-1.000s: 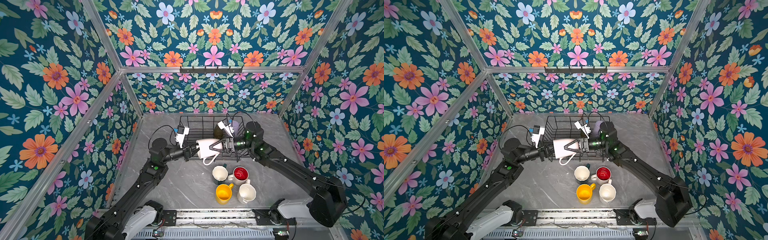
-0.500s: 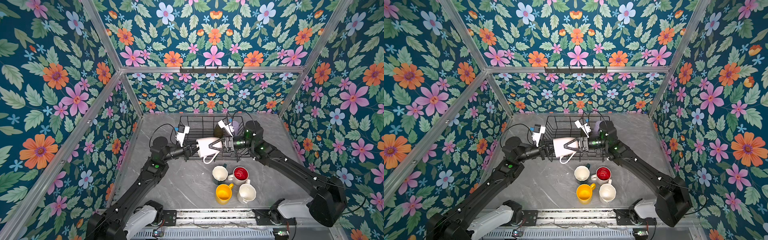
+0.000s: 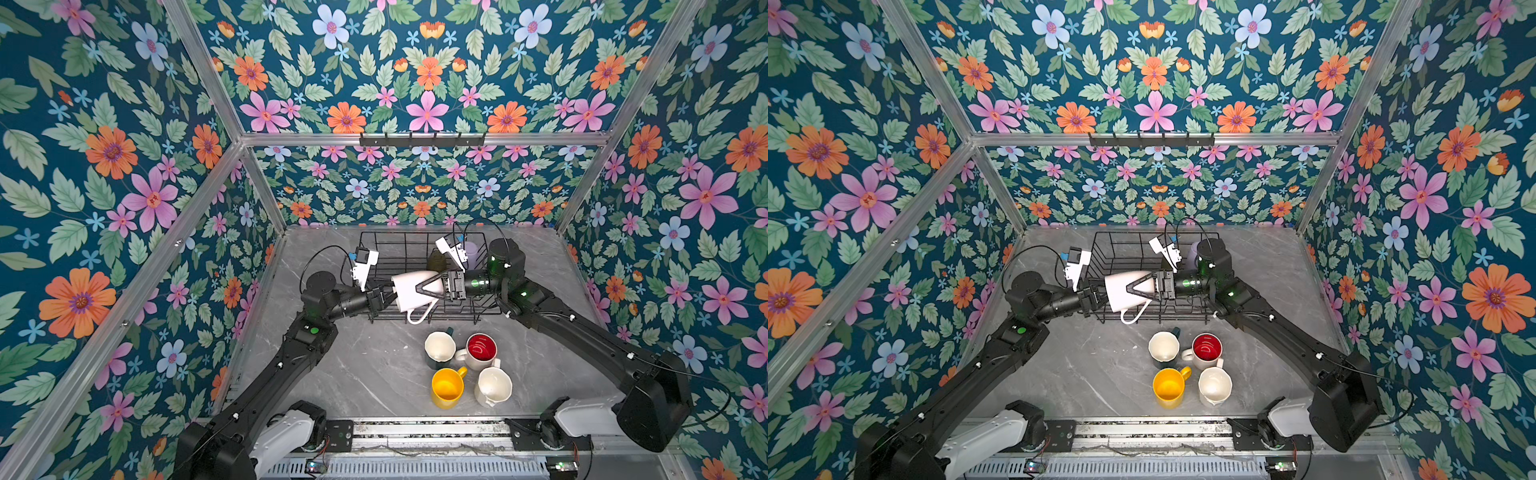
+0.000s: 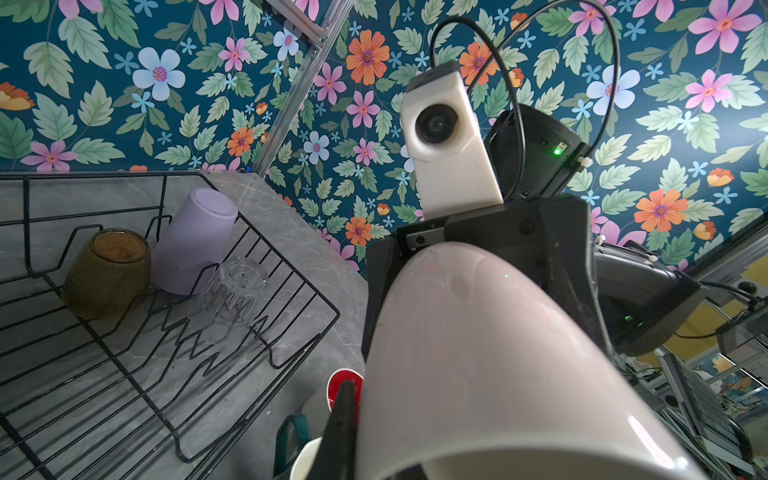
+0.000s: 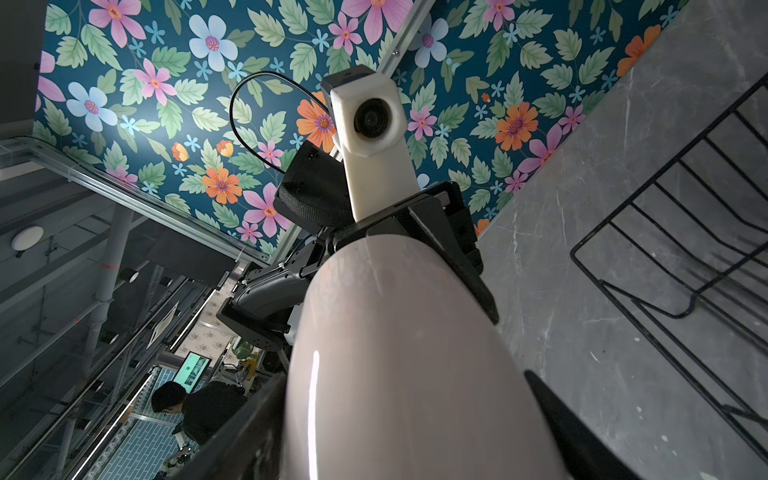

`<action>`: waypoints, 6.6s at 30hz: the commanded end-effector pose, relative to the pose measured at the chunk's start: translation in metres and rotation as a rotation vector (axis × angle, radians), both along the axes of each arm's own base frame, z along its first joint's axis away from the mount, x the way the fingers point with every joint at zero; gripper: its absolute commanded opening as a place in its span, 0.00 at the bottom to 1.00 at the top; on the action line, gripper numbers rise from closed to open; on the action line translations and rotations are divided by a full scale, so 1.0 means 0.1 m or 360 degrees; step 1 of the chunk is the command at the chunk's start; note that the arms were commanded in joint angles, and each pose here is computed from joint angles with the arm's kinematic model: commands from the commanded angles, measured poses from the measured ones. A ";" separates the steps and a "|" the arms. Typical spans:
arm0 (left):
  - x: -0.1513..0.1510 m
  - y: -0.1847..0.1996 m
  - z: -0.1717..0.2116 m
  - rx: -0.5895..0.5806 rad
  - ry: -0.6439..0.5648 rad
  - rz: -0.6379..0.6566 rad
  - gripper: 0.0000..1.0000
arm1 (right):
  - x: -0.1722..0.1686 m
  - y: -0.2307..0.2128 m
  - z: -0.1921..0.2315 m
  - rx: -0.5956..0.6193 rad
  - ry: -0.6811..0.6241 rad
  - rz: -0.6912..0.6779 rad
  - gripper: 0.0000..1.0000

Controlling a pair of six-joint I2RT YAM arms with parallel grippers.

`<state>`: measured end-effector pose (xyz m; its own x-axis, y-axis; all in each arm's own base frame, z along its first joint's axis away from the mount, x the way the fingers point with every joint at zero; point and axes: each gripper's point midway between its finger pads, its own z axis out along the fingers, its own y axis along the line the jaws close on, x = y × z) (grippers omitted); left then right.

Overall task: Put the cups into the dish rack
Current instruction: 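Grasp the pink mug's closed end with the right gripper, holding with left, then open the left gripper and pull the pink mug away with the right, then lower the pink mug upside down into the rack beside the clear tumbler, then open the right gripper and withdraw it while the left reaches toward the mugs, then reach the left gripper down to the dark green mug's rim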

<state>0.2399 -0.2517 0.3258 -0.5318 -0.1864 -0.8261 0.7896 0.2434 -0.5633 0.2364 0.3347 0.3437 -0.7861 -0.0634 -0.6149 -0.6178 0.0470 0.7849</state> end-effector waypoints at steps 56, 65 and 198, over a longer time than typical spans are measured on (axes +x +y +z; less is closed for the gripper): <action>0.51 1.53 0.03 0.0393 -0.0076 0.1562 0.95 | 0.60 -1.15 -0.32 -0.0926 -0.0171 -0.0910 0.00; 0.37 1.76 0.04 0.0356 -0.0081 0.1707 1.00 | 0.85 -1.23 -0.48 -0.1153 -0.0208 -0.0982 0.00; -0.23 0.37 -1.21 0.0896 0.0478 0.0751 0.70 | 0.65 -1.79 -0.95 -0.1039 -0.0157 -0.1507 0.99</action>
<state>0.2134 -0.2133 0.2117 -0.7179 -0.0491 -0.6944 0.4014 0.7858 -0.4705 0.3004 0.1520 0.2451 -0.6422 0.1783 -0.7455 -0.1713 0.9146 0.3663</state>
